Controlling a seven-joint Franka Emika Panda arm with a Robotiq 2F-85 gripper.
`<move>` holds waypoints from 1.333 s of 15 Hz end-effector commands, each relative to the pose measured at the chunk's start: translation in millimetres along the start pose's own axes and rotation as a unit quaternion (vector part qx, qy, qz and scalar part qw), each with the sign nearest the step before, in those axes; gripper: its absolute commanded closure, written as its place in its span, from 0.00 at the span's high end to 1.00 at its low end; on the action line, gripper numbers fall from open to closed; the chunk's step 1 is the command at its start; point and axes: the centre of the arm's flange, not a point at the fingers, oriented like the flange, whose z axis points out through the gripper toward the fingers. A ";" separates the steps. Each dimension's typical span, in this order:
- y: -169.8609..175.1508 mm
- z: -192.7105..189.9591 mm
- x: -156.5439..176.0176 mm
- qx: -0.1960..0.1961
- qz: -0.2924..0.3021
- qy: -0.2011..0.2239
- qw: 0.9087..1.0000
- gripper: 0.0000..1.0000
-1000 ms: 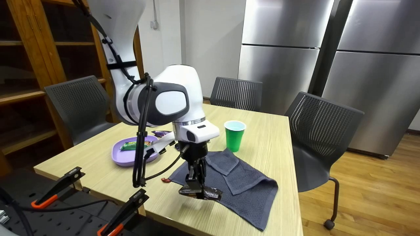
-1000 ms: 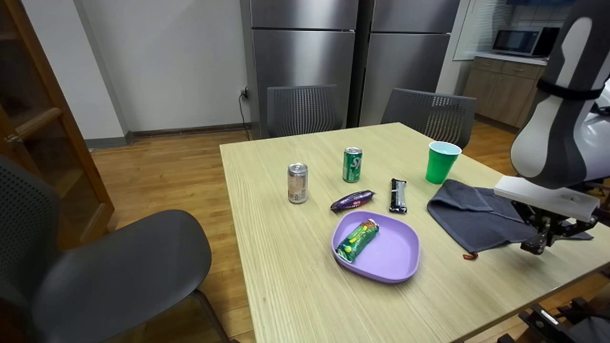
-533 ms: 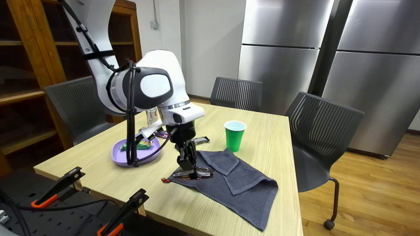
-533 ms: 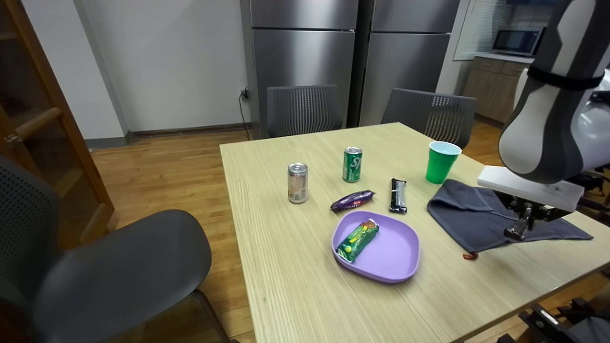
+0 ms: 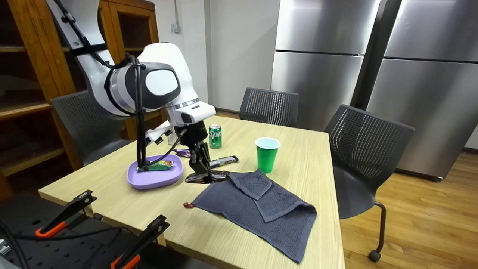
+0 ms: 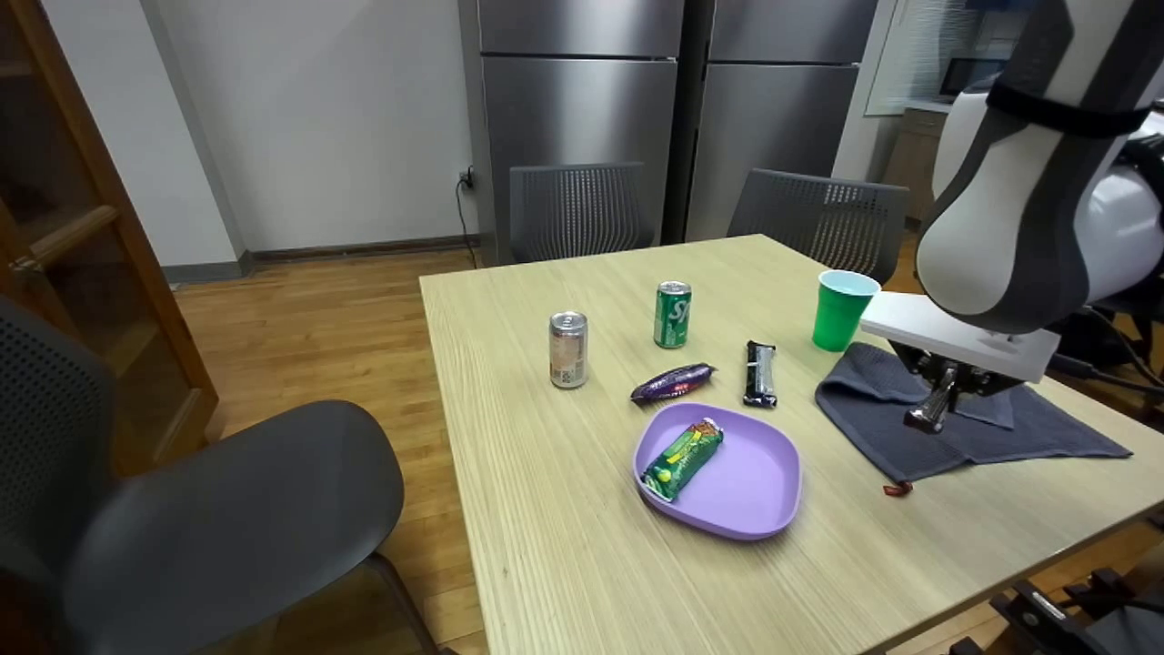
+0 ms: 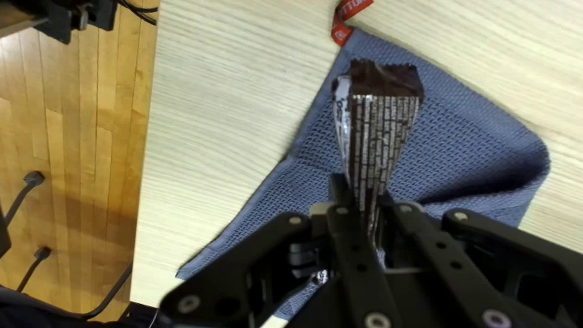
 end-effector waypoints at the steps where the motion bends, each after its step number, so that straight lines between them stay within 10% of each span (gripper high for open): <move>1: -13.8 -32.2 -21.2 0.019 -0.003 -0.013 1.000 0.03; 20: -102.6 -88.4 -166.9 0.057 -0.099 -0.025 0.993 0.03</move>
